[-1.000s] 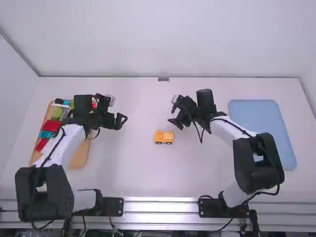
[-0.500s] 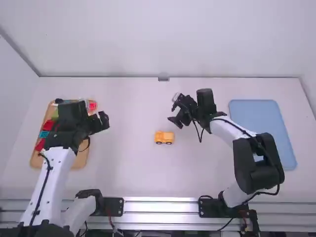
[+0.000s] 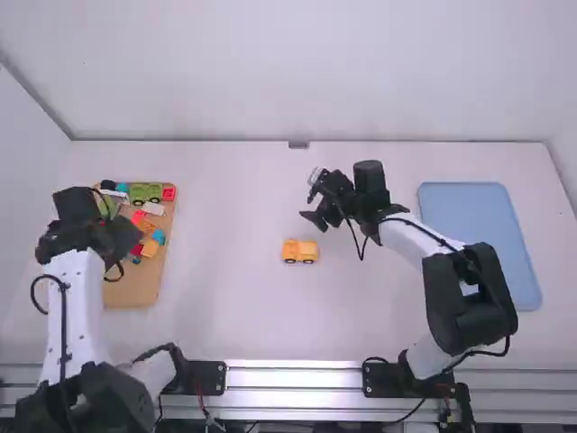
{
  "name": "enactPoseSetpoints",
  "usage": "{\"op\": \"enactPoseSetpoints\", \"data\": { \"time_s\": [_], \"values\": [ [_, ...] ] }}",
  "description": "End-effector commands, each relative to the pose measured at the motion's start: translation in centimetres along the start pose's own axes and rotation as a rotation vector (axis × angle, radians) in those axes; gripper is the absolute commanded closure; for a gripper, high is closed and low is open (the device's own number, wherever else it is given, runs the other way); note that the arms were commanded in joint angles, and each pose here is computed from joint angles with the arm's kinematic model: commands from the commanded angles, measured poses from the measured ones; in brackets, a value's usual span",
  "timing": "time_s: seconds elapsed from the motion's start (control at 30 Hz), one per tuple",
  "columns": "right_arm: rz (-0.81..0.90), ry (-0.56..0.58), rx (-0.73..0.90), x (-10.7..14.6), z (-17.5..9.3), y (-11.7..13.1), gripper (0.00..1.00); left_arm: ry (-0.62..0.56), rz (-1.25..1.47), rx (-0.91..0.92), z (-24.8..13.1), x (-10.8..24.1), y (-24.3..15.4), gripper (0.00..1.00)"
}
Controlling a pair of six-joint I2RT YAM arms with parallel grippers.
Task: Assemble lego blocks to make yellow taxi
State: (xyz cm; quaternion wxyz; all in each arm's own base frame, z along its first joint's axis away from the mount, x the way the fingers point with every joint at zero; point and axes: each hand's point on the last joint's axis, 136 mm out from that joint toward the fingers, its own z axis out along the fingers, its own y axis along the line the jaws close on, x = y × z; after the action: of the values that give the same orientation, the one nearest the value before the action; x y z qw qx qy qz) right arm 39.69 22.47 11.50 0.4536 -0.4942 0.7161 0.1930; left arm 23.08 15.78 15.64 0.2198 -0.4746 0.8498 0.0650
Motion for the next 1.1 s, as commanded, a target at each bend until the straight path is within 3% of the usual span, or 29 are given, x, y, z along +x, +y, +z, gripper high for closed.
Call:
{"op": "enactPoseSetpoints", "data": {
  "time_s": [0.0, 0.13, 0.43, 0.6, 0.63, 0.8, 0.93, 1.03, 1.07],
  "values": [
    [-0.017, -0.029, 0.014, -1.3, -0.5, -0.6, 0.02, 0.086, 0.093, 0.112, 1.0, -0.5, -1.1, 0.01],
    [-0.020, -0.033, 0.017, -1.4, -0.5, -0.7, 0.02, 0.224, 0.148, 0.108, 3.2, -1.9, -0.9, 0.01],
    [-0.019, -0.034, 0.017, -1.5, -0.5, -0.7, 0.02, 0.371, 0.535, 0.195, 8.2, -4.6, -4.2, 0.01],
    [-0.013, -0.043, 0.023, -1.7, -0.5, -0.8, 0.02, 0.445, 0.670, 0.299, 10.0, -3.6, -5.3, 0.04],
    [-0.003, -0.049, 0.026, -1.8, -0.5, -0.9, 0.02, 0.460, 0.693, 0.304, 10.2, -3.1, -5.4, 0.13],
    [0.011, -0.075, 0.043, -2.5, -0.6, -1.4, 0.02, 0.493, 0.814, 0.334, 10.6, -1.3, -5.6, 0.27],
    [0.006, -0.081, 0.046, -2.7, -0.6, -1.4, 0.02, 0.514, 0.940, 0.348, 10.9, 0.5, -6.4, 0.23],
    [0.006, -0.081, 0.046, -2.7, -0.6, -1.4, 0.02, 0.515, 0.975, 0.259, 11.7, 0.9, -6.1, 0.23],
    [0.006, -0.080, 0.045, -2.6, -0.6, -1.4, 0.02, 0.511, 0.973, 0.154, 12.5, 1.0, -5.7, 0.24]
  ]
}}
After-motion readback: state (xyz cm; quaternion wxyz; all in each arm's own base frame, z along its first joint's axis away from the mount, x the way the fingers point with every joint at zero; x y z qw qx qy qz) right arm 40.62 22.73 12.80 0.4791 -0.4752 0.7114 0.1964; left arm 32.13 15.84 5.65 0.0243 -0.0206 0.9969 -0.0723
